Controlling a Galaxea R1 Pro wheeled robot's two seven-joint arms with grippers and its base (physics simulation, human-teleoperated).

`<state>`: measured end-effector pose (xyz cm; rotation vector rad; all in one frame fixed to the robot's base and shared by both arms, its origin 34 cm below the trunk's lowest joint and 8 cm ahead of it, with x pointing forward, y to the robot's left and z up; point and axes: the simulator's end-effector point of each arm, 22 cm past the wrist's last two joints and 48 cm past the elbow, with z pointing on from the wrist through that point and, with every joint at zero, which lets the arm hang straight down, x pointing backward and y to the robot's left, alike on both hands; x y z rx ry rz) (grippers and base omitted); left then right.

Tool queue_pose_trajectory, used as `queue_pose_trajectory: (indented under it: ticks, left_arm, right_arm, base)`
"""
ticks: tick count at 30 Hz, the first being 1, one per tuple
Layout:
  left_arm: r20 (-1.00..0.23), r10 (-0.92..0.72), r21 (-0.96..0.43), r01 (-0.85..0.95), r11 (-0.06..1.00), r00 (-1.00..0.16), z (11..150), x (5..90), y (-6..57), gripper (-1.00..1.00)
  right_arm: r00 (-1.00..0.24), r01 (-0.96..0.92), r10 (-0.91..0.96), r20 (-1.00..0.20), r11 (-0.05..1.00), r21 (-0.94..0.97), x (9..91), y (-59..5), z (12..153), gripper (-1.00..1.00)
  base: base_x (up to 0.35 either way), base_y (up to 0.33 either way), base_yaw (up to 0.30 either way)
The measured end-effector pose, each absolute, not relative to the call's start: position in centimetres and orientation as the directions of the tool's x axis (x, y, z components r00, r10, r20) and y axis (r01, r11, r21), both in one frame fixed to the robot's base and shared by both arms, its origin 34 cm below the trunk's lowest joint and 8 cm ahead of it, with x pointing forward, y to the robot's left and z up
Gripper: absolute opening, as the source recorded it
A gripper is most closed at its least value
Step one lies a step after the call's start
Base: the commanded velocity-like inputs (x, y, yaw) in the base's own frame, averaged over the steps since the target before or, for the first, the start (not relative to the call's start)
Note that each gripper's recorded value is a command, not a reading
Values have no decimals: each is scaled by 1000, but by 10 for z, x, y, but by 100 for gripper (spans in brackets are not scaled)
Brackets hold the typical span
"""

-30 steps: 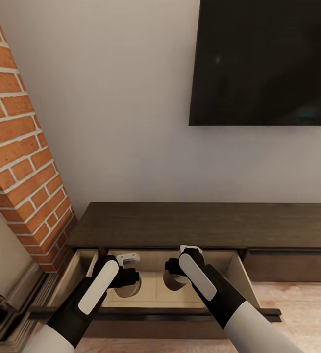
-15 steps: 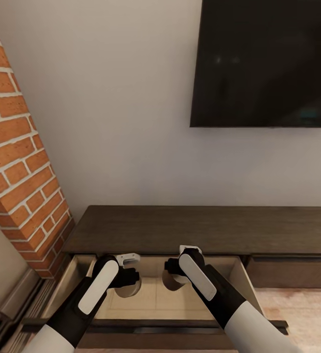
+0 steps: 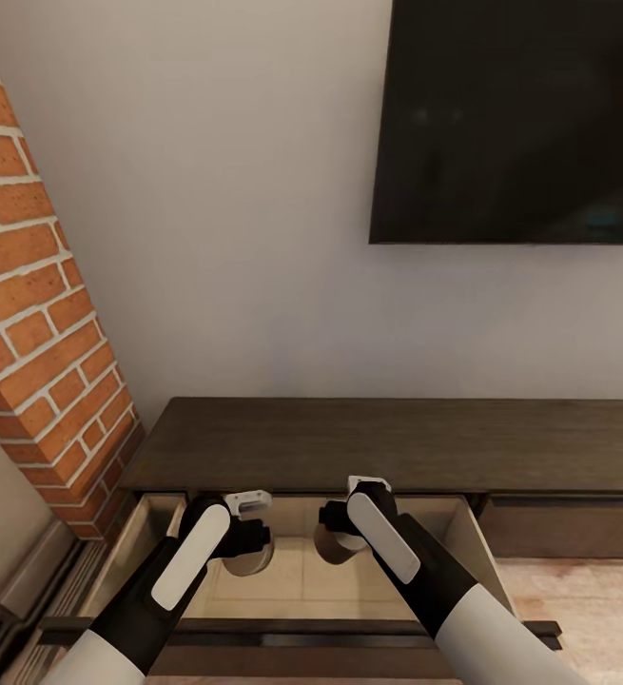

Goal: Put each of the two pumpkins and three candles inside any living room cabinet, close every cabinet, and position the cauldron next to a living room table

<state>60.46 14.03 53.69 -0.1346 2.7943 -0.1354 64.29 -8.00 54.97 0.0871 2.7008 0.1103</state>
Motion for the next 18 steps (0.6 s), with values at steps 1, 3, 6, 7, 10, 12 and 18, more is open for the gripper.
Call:
queue_pose_trajectory:
  ticks: [1, 3, 6, 7, 10, 12, 18]
  left_arm:
    - [-329, -109, -110, -77, 991, -938, 535, 604, 140, -100]
    - [-329, -109, -109, -77, 991, -938, 530, 603, 140, -100]
    - [-328, -109, -109, -78, 991, -938, 524, 602, 141, -100]
    - [-328, -110, -109, -78, 991, -938, 522, 601, 141, -100]
    - [-328, -109, -109, -78, 991, -938, 515, 600, 141, -100]
    - [-328, -110, -109, -78, 991, -938, 511, 599, 141, -100]
    - [-329, -109, -109, -78, 991, -938, 498, 596, 141, -100]
  right_arm:
    - [-904, 44, 79, -420, 995, 91, 643, -80, 548, -100]
    - [-904, 44, 79, -420, 995, 91, 642, -80, 543, -100]
    - [-904, 44, 79, -420, 995, 92, 640, -80, 537, -100]
    - [-904, 44, 78, -421, 995, 91, 640, -80, 535, -100]
    - [-904, 44, 79, -421, 995, 91, 639, -80, 528, -100]
    - [-904, 44, 79, -421, 995, 92, 638, -80, 524, -100]
    - [-904, 44, 78, -421, 995, 91, 635, -80, 511, -100]
  base:
    - [0, 0, 0]
    - [0, 0, 0]
    - [0, 0, 0]
    - [0, 0, 0]
    - [0, 0, 0]
    - [0, 0, 0]
    - [0, 0, 0]
